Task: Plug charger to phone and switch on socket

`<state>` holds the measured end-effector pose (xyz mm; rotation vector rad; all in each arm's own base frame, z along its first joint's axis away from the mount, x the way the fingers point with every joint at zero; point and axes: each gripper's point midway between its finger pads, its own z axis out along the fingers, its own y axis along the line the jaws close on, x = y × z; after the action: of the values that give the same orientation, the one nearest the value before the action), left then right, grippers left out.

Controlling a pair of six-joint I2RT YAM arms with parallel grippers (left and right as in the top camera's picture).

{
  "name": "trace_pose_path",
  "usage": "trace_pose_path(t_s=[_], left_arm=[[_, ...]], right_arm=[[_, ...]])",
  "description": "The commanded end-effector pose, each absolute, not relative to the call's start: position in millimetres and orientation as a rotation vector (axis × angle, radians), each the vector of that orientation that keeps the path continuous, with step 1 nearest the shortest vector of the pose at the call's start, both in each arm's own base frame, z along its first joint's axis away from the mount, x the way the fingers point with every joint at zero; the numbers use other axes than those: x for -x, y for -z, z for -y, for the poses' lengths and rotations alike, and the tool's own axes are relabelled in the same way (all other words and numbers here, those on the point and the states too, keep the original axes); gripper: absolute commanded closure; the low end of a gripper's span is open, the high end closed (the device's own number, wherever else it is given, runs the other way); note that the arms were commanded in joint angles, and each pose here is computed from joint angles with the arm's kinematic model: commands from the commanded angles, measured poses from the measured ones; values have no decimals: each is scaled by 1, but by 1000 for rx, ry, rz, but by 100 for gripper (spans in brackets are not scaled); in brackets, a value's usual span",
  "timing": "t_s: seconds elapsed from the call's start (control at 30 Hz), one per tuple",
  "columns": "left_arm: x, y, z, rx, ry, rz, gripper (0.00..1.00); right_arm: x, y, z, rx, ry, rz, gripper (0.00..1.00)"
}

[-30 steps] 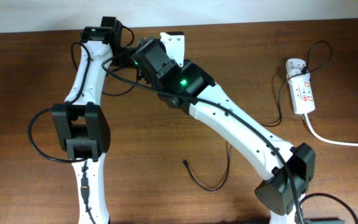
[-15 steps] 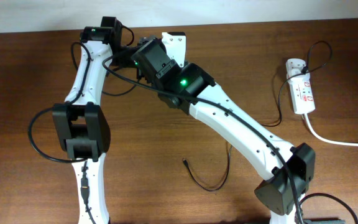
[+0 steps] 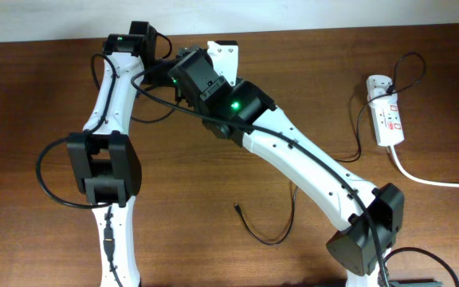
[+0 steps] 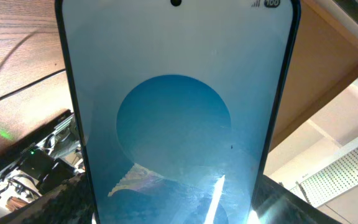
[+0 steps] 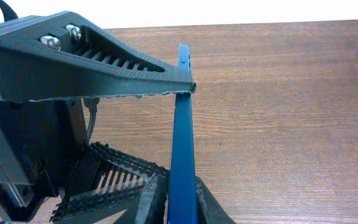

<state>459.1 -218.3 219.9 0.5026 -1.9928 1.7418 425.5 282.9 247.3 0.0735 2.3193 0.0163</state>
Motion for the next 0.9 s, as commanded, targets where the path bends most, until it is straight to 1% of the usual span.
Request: trace_pose_path(t_s=[0.0,0.1,0.27,0.37,0.5,0.53,0.57,0.7,0.83,0.87], left_arm=[[-459,-238,220,-443,-1815,1955,22],[-459,-238,220,-443,-1815,1955,22],[-459,-238,220,-443,-1815,1955,21],[-459,-238,220,-443,-1815,1955,21],[-459,-238,220,-443,-1815,1956,18],[-459,-238,220,-443,-1815,1956,6],[-459,-237,220,-444,-1811,1962,1],[-461,-226,219,-466,-1760,2034,1],[-461,-225,219,-479,-1751,2030,0],[-461,-228,219,-510,-1741,1987,0]], right_arm=[[-431,-250,-281,-99,-3,-2299,83],[-431,-250,-281,-100,-5,-2297,87],[-432,-251,-282,-101,-8,-2295,88],[-433,-252,-283,-104,-17,-2287,95],[-436,-255,-285,-114,-28,-2270,96],[-438,-259,-284,-130,-26,-2249,96],[-440,-263,-279,-210,-29,-2221,96],[-445,-282,-255,-551,-56,-2062,96],[-435,-305,-244,-1058,-379,-1871,96],[-432,-306,-248,-1135,-461,-1862,95]])
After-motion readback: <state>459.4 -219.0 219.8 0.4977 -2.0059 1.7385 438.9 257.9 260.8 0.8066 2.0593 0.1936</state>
